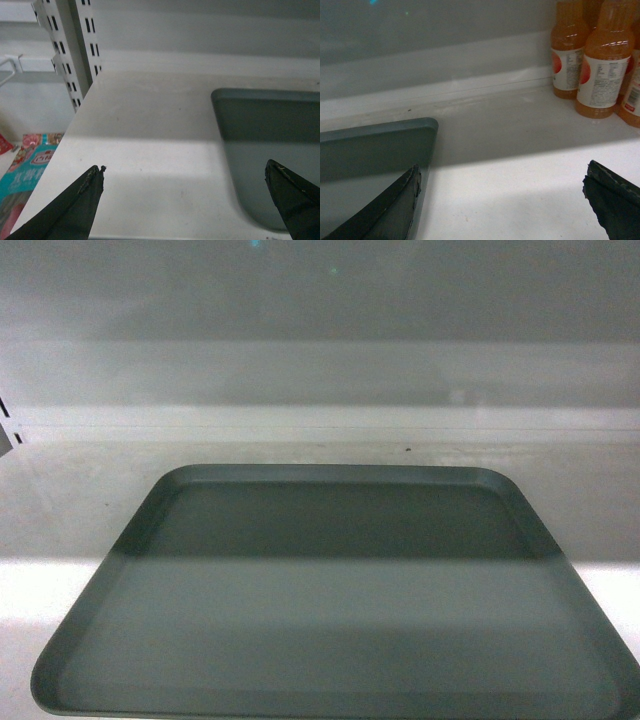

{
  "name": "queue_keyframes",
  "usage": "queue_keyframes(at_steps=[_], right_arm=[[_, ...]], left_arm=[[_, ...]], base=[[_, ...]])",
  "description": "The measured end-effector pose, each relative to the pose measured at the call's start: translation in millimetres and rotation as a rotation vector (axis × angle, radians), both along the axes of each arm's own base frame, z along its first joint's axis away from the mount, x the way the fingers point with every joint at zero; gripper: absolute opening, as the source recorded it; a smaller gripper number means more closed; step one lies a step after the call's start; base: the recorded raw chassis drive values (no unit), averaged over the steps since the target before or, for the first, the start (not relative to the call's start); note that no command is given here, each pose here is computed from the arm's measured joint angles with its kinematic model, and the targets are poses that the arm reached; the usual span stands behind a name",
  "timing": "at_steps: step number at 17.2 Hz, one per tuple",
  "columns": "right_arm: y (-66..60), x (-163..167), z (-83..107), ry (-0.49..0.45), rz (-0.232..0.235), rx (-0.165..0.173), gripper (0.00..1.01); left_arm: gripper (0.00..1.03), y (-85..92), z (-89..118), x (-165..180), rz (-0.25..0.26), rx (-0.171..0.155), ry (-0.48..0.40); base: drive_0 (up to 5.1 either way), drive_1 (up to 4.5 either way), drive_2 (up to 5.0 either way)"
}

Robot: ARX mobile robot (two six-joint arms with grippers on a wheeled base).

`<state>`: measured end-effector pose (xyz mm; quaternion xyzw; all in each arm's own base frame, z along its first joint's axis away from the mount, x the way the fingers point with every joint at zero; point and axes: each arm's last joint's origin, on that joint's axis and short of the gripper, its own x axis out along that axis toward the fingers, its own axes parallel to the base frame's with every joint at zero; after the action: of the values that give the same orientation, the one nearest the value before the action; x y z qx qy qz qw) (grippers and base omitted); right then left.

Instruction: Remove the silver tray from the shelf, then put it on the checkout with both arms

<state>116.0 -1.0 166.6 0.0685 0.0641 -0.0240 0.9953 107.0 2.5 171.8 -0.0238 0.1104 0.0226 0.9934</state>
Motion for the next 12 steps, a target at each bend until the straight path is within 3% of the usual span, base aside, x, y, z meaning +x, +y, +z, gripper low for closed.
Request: queue_keyframes(at_steps=[4, 7, 12], right_arm=[[1.7, 29, -3.2, 0.021, 0.080, 0.003, 0.98], [10.3, 53, -4.3, 0.018, 0.140, -0.037, 0.98], [30.6, 86, -22.3, 0.071, 0.221, -0.080, 0.98]], left_arm=[[0.98, -1.6, 6, 23, -0.061, -0.017, -0.023], [0.98, -5.4, -2, 46, -0.105, -0.032, -0.004], [0.98, -12.2, -21, 89, -0.140, -0.043, 0.051]], base=[[0.0, 0.00, 0.0], [0.0, 0.00, 0.0], [0.0, 0.00, 0.0]])
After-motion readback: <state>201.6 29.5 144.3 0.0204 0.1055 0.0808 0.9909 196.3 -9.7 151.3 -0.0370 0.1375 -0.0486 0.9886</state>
